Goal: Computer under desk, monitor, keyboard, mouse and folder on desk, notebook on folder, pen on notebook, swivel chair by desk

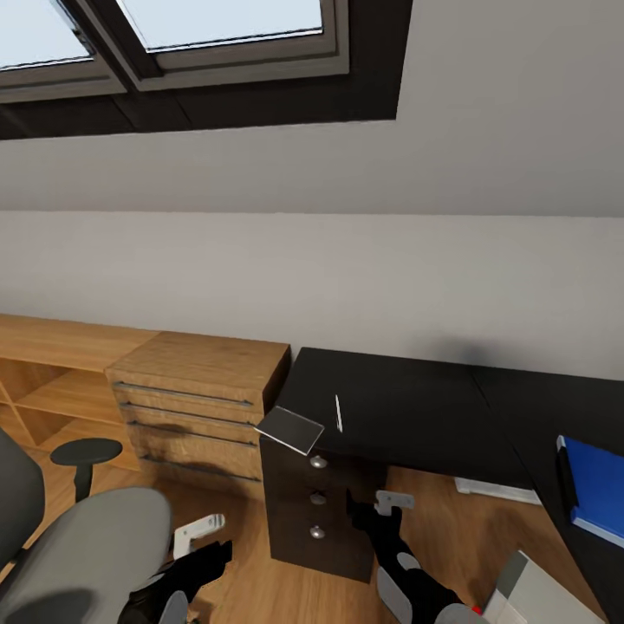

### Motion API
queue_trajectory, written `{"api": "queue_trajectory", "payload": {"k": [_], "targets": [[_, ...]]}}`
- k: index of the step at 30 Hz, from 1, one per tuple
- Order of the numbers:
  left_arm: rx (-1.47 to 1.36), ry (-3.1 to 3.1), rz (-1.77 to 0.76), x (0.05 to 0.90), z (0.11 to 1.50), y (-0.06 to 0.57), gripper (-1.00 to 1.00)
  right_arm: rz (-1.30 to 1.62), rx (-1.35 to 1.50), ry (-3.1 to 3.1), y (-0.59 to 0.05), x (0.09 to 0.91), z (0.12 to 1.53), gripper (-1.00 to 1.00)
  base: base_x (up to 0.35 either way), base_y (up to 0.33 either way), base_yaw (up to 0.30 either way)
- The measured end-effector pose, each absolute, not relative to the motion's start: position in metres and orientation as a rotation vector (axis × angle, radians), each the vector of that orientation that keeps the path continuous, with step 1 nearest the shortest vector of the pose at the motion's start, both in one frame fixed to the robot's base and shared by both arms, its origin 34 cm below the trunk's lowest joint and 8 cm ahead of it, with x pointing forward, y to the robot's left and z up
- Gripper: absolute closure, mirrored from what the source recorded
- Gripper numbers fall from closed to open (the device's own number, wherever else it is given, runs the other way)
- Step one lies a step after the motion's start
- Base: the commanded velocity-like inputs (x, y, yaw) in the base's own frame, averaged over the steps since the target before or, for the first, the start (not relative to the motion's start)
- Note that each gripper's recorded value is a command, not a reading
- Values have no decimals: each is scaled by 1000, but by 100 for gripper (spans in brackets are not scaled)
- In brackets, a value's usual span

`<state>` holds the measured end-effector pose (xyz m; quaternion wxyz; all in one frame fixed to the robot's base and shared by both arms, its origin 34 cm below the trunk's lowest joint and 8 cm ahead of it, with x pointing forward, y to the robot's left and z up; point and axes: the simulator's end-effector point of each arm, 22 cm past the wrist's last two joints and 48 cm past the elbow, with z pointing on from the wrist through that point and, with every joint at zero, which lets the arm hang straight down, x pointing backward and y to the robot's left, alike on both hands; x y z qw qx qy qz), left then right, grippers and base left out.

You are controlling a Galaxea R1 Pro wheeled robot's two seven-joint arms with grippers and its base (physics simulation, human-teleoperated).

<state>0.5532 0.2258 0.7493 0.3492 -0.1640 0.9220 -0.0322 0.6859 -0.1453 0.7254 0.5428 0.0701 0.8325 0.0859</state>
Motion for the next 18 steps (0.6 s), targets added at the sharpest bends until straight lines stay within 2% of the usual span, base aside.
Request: {"api": "queue_trajectory", "payload": {"k": [9, 13, 18], "targets": [[-491, 2308, -188, 572, 778, 225, -100, 343, 242, 1945, -127, 717, 754, -100, 0, 0, 0], [-622, 2249, -167, 575, 783, 268, -100, 570, 318, 1968, -98, 723, 766, -100, 0, 0, 0], [-652, 2233, -147, 574, 777, 285, -100, 916, 493, 1898, -68, 725, 789, -100, 0, 0, 0]]}}
